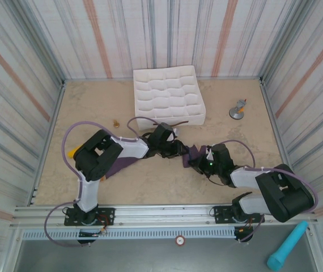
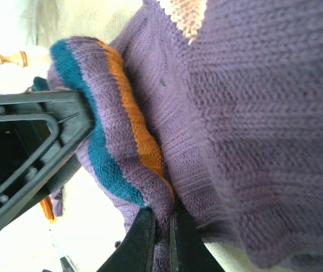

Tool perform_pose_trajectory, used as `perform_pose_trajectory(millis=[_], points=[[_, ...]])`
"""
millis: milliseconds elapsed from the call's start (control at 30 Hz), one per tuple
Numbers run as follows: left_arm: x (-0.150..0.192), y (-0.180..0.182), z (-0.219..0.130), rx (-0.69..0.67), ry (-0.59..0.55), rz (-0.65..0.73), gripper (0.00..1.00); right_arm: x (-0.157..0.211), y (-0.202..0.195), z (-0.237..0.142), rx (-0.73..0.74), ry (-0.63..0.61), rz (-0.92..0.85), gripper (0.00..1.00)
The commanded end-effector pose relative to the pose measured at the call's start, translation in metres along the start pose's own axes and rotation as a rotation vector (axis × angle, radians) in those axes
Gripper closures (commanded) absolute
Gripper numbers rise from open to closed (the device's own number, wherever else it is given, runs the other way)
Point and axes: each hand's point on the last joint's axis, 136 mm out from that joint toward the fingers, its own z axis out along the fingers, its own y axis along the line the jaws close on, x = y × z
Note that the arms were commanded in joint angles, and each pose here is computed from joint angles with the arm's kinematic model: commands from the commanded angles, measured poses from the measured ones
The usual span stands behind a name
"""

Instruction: Roll the socks

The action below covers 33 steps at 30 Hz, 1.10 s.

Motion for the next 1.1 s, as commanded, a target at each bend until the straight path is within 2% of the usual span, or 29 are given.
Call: perform_pose_trajectory(millis=[0, 67, 233, 300, 367, 467, 500, 667, 767, 1067], points=[[0.009, 0.024, 0.008, -0.087, 0.036, -0.033, 0.69, 0.033, -0.095, -0.016, 0.35, 0.064, 0.112, 1.0], [0.008, 0.026, 0.008, -0.098, 0.038, -0.036, 0.76, 0.031, -0.094, -0.016, 0.347, 0.06, 0.091, 1.0], [0.002, 0.028, 0.007, -0.115, 0.044, -0.046, 0.87, 0.026, -0.08, -0.013, 0.31, 0.071, 0.006, 0.97], [0.0, 0.029, 0.002, -0.129, 0.047, -0.056, 0.94, 0.022, -0.068, -0.012, 0.281, 0.077, -0.048, 0.93], [-0.003, 0.032, -0.006, -0.154, 0.04, -0.071, 0.99, 0.016, -0.052, -0.014, 0.269, 0.071, -0.133, 0.82], [-0.008, 0.039, -0.021, -0.201, 0.026, -0.094, 1.0, 0.005, -0.028, -0.023, 0.296, 0.02, -0.285, 0.6], [-0.01, 0.043, -0.026, -0.214, 0.019, -0.102, 1.0, 0.002, -0.022, -0.027, 0.3, 0.004, -0.317, 0.56], [-0.013, 0.068, -0.055, -0.285, -0.028, -0.216, 1.0, -0.012, 0.018, -0.038, 0.236, -0.065, -0.501, 0.47], [-0.01, 0.077, -0.065, -0.302, -0.042, -0.282, 1.0, -0.013, 0.035, -0.039, 0.27, -0.094, -0.65, 0.42], [0.004, 0.087, -0.074, -0.291, -0.106, -0.441, 1.0, 0.007, 0.076, -0.018, 0.43, -0.185, -1.11, 0.36]])
